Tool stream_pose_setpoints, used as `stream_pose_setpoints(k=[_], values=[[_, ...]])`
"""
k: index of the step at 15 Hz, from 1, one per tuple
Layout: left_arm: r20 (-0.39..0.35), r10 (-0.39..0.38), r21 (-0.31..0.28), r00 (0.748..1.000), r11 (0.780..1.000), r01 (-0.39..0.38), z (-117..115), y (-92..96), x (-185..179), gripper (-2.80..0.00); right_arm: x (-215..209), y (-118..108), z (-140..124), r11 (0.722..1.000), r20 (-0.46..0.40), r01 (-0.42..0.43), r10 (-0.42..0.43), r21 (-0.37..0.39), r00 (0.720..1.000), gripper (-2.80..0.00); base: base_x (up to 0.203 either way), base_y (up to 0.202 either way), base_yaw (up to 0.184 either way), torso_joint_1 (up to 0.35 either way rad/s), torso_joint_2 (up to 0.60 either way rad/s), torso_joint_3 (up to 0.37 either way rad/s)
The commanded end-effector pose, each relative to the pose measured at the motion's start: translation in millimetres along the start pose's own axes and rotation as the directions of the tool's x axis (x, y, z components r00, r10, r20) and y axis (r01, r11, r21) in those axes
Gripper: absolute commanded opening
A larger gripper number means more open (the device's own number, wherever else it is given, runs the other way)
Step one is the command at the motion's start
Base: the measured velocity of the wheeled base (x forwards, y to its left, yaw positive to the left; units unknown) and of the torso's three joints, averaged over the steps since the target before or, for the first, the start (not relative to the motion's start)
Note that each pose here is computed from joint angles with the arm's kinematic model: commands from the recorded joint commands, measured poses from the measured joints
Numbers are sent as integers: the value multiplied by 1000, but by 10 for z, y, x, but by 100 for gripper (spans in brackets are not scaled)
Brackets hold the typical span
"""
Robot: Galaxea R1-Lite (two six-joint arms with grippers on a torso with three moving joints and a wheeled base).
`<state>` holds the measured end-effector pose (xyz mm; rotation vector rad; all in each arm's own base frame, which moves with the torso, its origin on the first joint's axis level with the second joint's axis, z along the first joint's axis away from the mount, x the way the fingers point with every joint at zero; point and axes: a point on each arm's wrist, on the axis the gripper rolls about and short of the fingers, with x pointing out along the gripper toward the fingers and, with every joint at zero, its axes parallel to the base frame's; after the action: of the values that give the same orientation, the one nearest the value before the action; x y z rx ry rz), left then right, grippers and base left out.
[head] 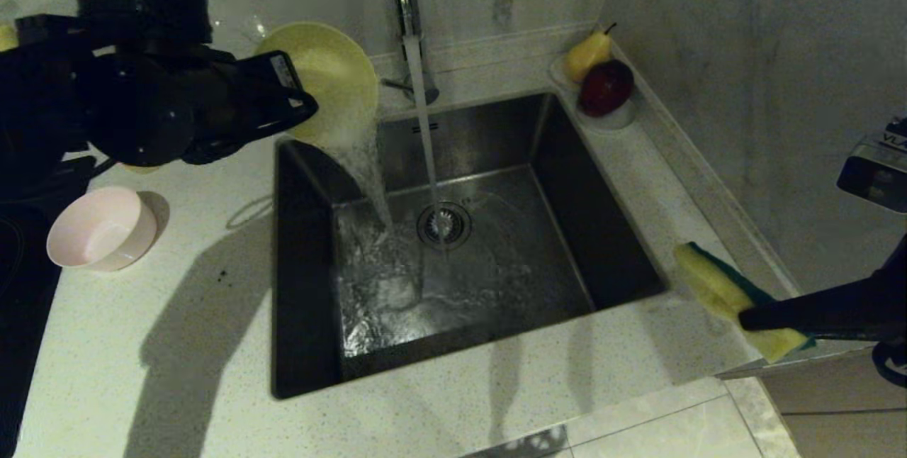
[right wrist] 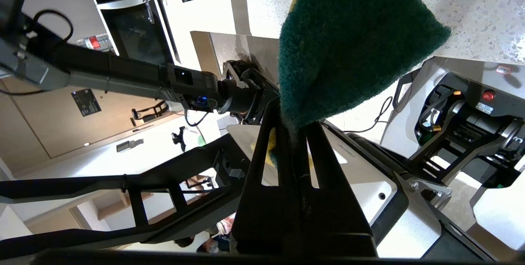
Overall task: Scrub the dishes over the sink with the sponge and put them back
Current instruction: Wash the bowl
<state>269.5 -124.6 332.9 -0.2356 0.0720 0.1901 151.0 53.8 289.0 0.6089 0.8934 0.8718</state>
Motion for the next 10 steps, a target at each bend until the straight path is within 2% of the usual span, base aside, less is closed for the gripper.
stream_pose_setpoints(k=[1,4,5,6,7,8,10], values=[[131,-32,-10,991,999,34,193,76,-166,-280,13,-17,-6,1000,-11,-2,2,14,1000,-280,0,0,0,0,0,0],[212,-74,45,975,997,66,199,100,-204,-280,22,-27,-4,1000,-14,0,0,16,1000,-280,0,0,0,0,0,0],[272,-110,59,956,994,97,214,116,-234,-280,23,-27,0,1000,-13,1,-1,16,1000,-280,0,0,0,0,0,0],[325,-172,95,930,984,149,208,149,-289,-280,27,-30,3,1000,-14,2,-1,17,1000,-280,0,0,0,0,0,0],[383,-258,133,887,966,223,252,176,-366,-280,26,-28,4,1000,-14,1,-1,17,1000,-280,0,0,0,0,0,0],[430,-306,160,849,952,262,309,216,-448,-280,33,-36,7,1000,-16,3,-2,19,1000,-280,0,0,0,0,0,0],[471,-319,186,823,947,261,406,293,-584,-280,62,-66,17,1000,-26,6,-5,31,1000,-280,0,0,0,0,0,0]])
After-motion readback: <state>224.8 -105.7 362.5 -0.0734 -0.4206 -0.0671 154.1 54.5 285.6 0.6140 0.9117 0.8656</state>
